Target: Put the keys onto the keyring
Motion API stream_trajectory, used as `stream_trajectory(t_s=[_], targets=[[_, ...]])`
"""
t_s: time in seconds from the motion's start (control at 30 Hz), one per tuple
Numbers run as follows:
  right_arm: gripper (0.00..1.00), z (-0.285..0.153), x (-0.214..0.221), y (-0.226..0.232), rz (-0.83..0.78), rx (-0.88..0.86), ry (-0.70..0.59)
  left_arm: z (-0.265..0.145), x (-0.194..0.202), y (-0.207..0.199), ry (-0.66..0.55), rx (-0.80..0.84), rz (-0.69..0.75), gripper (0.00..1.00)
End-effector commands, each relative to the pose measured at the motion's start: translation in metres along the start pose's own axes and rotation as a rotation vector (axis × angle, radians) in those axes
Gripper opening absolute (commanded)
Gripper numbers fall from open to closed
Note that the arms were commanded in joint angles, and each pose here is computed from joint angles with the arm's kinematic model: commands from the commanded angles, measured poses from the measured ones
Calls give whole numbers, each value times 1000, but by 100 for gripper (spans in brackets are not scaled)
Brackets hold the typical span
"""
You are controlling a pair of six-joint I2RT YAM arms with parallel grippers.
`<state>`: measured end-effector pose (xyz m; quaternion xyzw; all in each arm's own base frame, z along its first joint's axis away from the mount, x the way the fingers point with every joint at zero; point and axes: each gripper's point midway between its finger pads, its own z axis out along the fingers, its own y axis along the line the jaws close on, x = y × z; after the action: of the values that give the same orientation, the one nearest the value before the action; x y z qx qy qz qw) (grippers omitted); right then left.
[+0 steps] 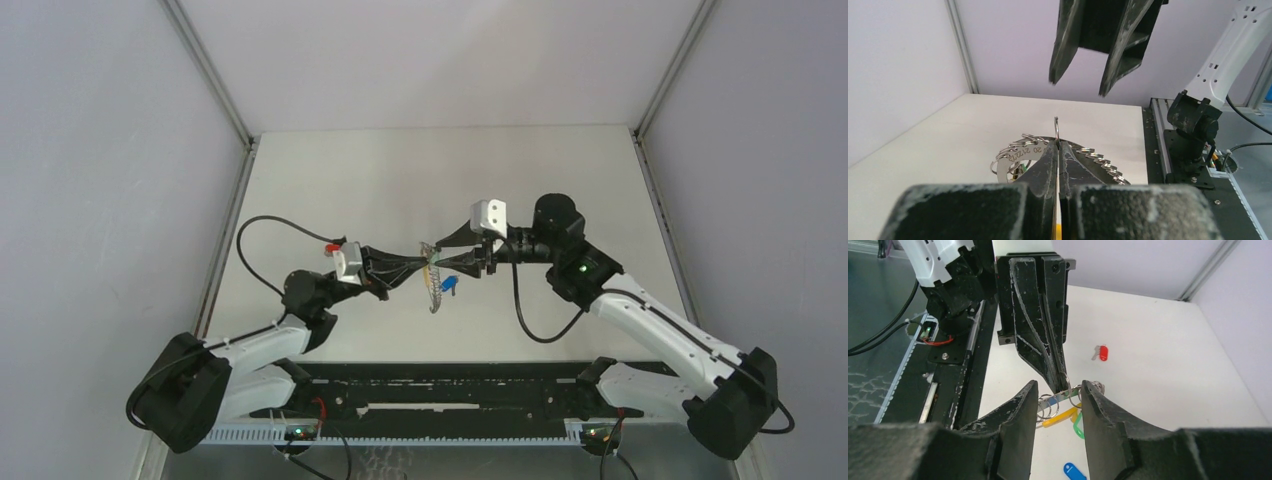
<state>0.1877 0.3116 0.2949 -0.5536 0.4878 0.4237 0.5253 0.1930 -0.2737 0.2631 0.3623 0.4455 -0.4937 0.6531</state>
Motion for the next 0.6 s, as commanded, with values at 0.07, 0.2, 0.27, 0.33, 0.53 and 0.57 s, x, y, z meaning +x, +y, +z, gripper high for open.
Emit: stream_trajectory(t_s=[0.07,0.2,0.27,0.33,0.53,0.57], targets=[[34,-11,-14,0,-23,49,-8,-1,-25,-6,-86,15,102,0],[34,-6,-13,2,-34,-4,-23,-3,-28,-14,-89,58,121,0],[34,-2,-10,1,-36,-21,-28,-3,-31,-18,-96,73,132,0],[33,0,-10,1,-36,-40,-31,-3,-34,-20,-100,86,140,0],[27,5,-11,-1,-49,-64,-42,-2,-37,-26,-101,122,144,0],[26,5,-11,0,-51,-72,-43,-2,-37,-26,-99,124,143,0]])
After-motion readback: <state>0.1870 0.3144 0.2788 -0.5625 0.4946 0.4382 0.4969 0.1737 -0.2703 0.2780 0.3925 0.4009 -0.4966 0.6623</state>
